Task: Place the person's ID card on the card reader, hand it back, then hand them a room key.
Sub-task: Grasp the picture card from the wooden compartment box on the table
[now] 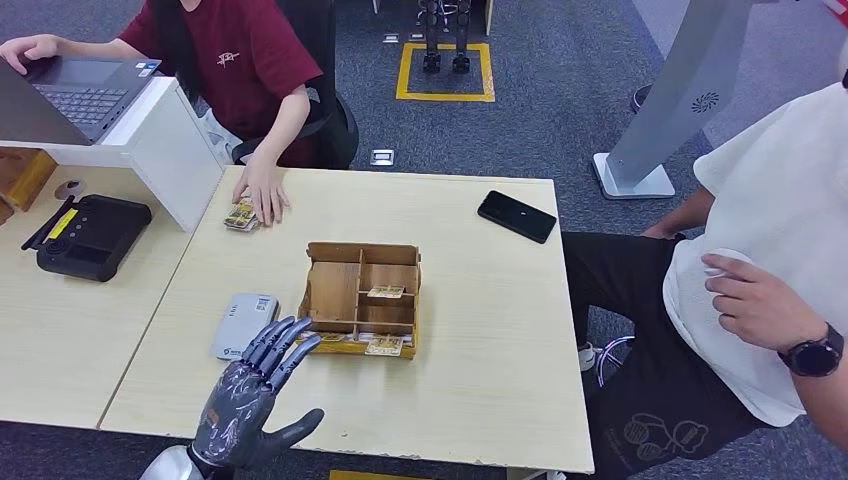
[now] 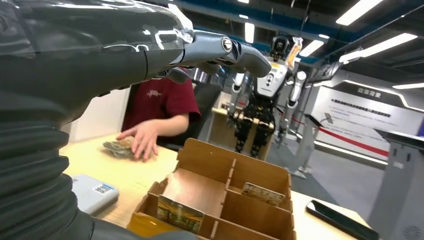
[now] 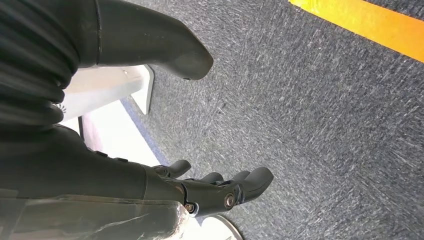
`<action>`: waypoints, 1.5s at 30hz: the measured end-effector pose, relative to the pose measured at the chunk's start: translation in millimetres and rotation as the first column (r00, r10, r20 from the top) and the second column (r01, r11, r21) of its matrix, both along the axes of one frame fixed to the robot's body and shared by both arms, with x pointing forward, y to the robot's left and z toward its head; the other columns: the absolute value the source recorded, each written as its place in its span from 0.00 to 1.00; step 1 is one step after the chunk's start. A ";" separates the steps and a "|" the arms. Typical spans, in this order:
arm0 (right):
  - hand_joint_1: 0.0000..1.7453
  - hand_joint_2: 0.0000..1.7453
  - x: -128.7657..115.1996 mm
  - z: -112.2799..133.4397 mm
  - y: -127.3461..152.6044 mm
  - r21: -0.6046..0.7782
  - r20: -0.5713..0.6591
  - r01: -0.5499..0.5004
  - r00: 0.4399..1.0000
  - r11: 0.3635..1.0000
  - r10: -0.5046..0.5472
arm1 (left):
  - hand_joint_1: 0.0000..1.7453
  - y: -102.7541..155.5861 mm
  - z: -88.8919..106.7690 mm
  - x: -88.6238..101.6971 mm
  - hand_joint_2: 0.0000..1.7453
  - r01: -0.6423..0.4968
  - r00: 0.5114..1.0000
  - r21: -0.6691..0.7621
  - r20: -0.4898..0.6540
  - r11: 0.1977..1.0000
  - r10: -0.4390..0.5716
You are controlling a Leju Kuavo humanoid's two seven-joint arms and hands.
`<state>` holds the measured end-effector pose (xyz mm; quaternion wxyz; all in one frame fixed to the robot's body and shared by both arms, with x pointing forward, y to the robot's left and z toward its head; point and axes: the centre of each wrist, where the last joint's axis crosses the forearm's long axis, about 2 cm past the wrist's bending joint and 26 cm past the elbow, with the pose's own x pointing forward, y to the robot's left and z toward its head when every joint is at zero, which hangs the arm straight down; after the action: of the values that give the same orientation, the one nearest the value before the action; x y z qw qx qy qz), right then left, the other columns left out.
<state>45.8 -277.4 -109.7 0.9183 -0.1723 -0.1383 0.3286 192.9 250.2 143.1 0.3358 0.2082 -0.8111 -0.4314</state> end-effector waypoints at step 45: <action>0.00 1.00 27.0 4.0 1.8 -0.021 0.039 -0.055 0.998 0.998 0.056 | 0.00 -57.8 -73.8 30.7 1.00 -0.473 0.881 0.166 0.078 0.865 0.467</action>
<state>72.8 -275.6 -105.7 0.9041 -0.1840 -0.1577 0.3519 223.6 192.3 69.4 0.3962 0.4364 -0.6994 -0.4043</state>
